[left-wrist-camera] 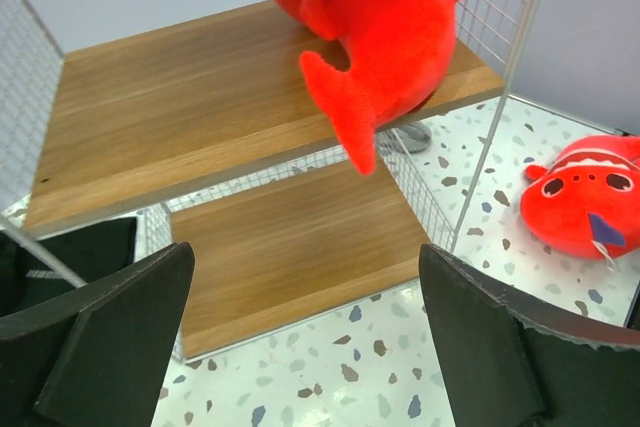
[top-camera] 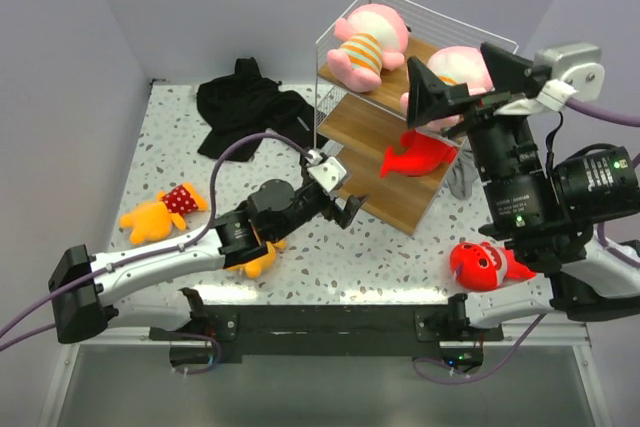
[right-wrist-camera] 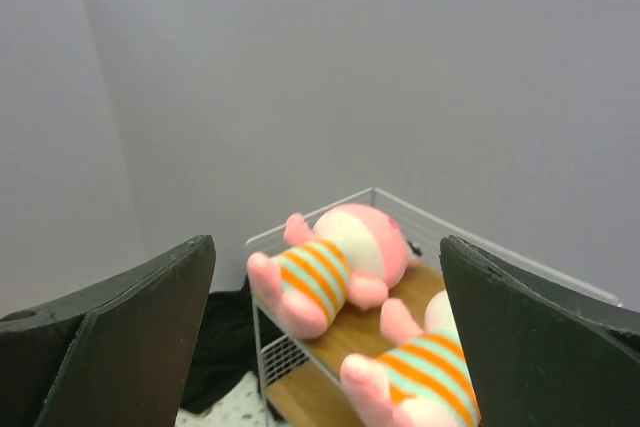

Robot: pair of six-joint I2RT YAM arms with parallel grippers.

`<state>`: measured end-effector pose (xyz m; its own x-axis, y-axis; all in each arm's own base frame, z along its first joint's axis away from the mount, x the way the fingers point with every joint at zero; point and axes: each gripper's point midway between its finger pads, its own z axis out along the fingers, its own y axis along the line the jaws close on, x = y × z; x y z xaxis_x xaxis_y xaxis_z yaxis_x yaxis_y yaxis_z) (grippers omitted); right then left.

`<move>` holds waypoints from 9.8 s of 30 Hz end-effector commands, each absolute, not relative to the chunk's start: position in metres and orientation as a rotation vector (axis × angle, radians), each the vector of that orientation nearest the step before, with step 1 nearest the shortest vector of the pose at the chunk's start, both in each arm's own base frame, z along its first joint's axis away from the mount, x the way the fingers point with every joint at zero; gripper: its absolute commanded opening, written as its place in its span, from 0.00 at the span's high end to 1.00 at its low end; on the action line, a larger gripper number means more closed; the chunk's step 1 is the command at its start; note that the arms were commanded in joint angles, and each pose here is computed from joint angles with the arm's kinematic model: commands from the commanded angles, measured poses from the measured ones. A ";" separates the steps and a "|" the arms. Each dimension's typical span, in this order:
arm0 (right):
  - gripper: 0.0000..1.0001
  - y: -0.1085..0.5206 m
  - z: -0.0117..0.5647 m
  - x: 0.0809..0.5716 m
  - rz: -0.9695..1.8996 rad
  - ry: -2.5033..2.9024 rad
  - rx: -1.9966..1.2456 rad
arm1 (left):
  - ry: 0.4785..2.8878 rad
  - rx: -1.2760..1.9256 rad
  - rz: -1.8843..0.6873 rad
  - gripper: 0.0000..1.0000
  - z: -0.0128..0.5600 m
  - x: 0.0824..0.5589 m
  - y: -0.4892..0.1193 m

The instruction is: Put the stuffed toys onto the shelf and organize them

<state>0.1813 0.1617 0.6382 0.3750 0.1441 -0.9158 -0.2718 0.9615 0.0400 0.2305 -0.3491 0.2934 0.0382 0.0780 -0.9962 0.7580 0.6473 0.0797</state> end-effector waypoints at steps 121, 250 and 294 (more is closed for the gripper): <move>1.00 -0.155 0.432 0.209 -0.353 1.085 1.194 | 1.608 0.244 -0.488 0.00 0.346 0.197 -0.171; 1.00 0.174 0.501 0.098 1.074 1.232 -1.010 | 1.446 0.864 -1.554 1.00 0.519 0.079 -0.349; 0.31 0.311 0.639 0.171 1.262 1.136 -0.506 | 1.034 -0.135 -1.404 1.00 0.470 0.136 -0.174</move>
<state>0.1970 0.3449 0.5953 -0.2747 0.3477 -0.8965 -0.8834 0.2769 0.3781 0.1476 -0.1911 0.4252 -0.2568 -0.7387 -0.6232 0.6396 0.3535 -0.6826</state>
